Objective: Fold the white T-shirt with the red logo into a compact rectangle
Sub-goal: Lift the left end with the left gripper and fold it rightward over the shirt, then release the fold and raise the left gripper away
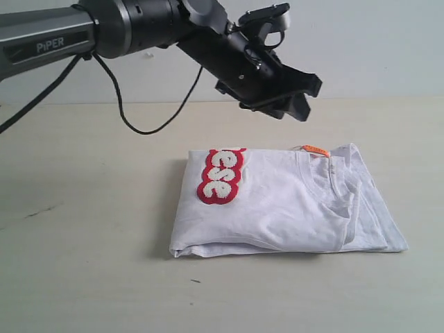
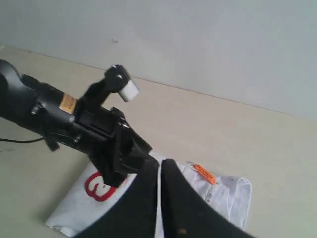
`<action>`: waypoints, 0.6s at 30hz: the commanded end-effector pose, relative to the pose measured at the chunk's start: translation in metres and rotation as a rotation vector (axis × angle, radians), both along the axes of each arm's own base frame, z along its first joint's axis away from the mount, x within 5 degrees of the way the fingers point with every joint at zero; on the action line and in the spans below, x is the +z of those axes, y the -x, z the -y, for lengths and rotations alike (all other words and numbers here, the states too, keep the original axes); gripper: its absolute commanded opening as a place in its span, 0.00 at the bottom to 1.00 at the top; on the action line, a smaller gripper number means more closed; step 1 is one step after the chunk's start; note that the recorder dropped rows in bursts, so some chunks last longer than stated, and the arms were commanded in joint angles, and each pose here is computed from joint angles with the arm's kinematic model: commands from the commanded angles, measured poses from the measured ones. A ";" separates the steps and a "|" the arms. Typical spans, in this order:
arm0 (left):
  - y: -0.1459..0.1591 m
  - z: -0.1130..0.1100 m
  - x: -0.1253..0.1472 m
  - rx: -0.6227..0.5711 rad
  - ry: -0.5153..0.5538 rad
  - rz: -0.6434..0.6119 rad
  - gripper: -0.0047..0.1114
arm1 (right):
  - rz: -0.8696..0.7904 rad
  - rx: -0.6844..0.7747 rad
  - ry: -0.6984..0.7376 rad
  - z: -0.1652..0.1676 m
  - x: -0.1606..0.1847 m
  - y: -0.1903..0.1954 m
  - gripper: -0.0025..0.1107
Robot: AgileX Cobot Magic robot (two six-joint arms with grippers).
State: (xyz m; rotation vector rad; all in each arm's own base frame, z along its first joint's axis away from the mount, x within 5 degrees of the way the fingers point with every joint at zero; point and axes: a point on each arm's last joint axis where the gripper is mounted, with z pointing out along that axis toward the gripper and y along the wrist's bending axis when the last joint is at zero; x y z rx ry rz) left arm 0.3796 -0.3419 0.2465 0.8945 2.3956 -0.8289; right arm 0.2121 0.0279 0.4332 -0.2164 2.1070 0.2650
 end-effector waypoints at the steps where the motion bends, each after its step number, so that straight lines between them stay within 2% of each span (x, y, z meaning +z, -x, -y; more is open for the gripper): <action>1: -0.004 -0.027 0.020 0.018 -0.117 0.024 0.42 | -0.044 -0.104 0.042 0.010 -0.020 -0.015 0.21; 3: -0.004 -0.040 0.027 0.040 -0.192 0.043 0.42 | -0.080 -0.154 0.057 0.014 -0.035 -0.026 0.33; 5: -0.003 -0.050 0.033 0.051 -0.242 0.053 0.42 | -0.132 -0.196 0.064 0.017 -0.048 -0.035 0.39; 11: 0.005 -0.088 0.045 0.113 -0.271 0.060 0.42 | -0.311 -0.213 0.088 0.019 -0.094 -0.072 0.39; 14: 0.011 -0.118 0.051 0.172 -0.283 0.089 0.42 | -0.339 -0.214 0.085 0.019 -0.104 -0.080 0.39; 18: 0.021 -0.164 0.061 0.286 -0.257 0.140 0.35 | -0.391 -0.156 0.005 0.009 -0.117 -0.081 0.39</action>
